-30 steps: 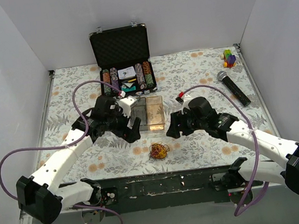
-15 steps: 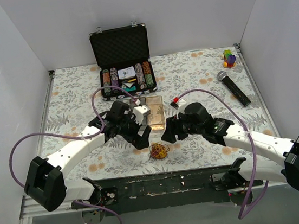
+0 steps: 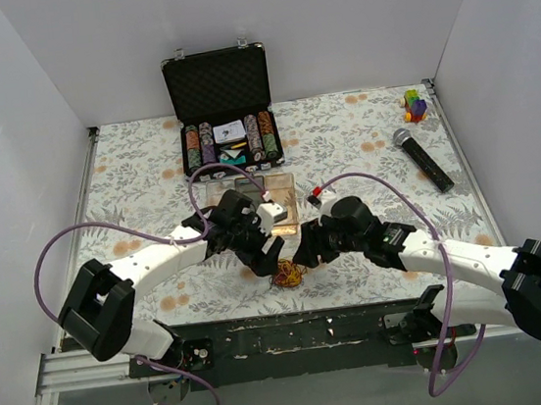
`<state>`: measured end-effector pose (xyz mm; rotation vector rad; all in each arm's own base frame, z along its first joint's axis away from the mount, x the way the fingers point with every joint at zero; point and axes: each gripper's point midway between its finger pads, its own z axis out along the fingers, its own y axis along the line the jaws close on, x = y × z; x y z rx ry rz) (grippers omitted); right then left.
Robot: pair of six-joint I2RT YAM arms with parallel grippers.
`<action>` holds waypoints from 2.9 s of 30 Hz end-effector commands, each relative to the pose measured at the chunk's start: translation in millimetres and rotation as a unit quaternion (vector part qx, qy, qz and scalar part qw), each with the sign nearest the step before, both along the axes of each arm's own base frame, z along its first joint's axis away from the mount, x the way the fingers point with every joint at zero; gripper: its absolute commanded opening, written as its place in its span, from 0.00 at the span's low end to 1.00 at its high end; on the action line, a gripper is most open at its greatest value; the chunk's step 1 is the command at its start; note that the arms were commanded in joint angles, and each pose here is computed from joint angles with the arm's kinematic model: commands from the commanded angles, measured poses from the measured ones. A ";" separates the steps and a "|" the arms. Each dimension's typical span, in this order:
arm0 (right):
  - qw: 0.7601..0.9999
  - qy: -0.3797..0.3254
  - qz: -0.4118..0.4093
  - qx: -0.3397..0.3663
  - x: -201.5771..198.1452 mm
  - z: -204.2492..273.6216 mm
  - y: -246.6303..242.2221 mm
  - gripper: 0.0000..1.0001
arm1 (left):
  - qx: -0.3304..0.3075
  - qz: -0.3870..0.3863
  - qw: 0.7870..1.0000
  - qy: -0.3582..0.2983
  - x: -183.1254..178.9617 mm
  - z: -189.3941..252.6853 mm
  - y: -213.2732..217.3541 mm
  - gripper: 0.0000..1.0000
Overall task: Untangle the cables
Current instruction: Untie the cable.
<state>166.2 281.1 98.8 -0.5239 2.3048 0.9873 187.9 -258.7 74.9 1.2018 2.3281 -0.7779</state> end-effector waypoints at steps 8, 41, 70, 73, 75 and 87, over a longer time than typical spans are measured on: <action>0.999 0.001 0.011 0.032 -0.2 -1.3 15.5 0.63 | -0.033 -0.023 0.999 -0.007 4.7 7.2 -18.9 0.46; 0.999 0.032 0.010 0.012 -19.9 -42.7 24.6 0.35 | -0.072 -0.013 0.997 0.027 -22.2 70.1 -24.5 0.00; 0.997 -0.038 0.063 0.039 -27.7 11.1 32.0 0.68 | -0.037 0.013 0.999 0.010 -28.4 39.7 -2.1 0.21; 0.996 -0.040 0.070 0.034 -28.8 8.6 38.7 0.67 | -0.021 0.041 0.999 -0.017 -19.1 40.4 7.1 0.17; 0.996 -0.042 0.070 0.036 -27.3 10.1 42.7 0.67 | -0.017 0.046 0.998 -0.025 -19.2 44.1 12.9 0.17; 0.995 -0.070 0.065 0.033 -10.6 26.0 57.0 0.69 | -0.029 0.006 0.999 -0.012 -30.0 46.9 15.2 0.72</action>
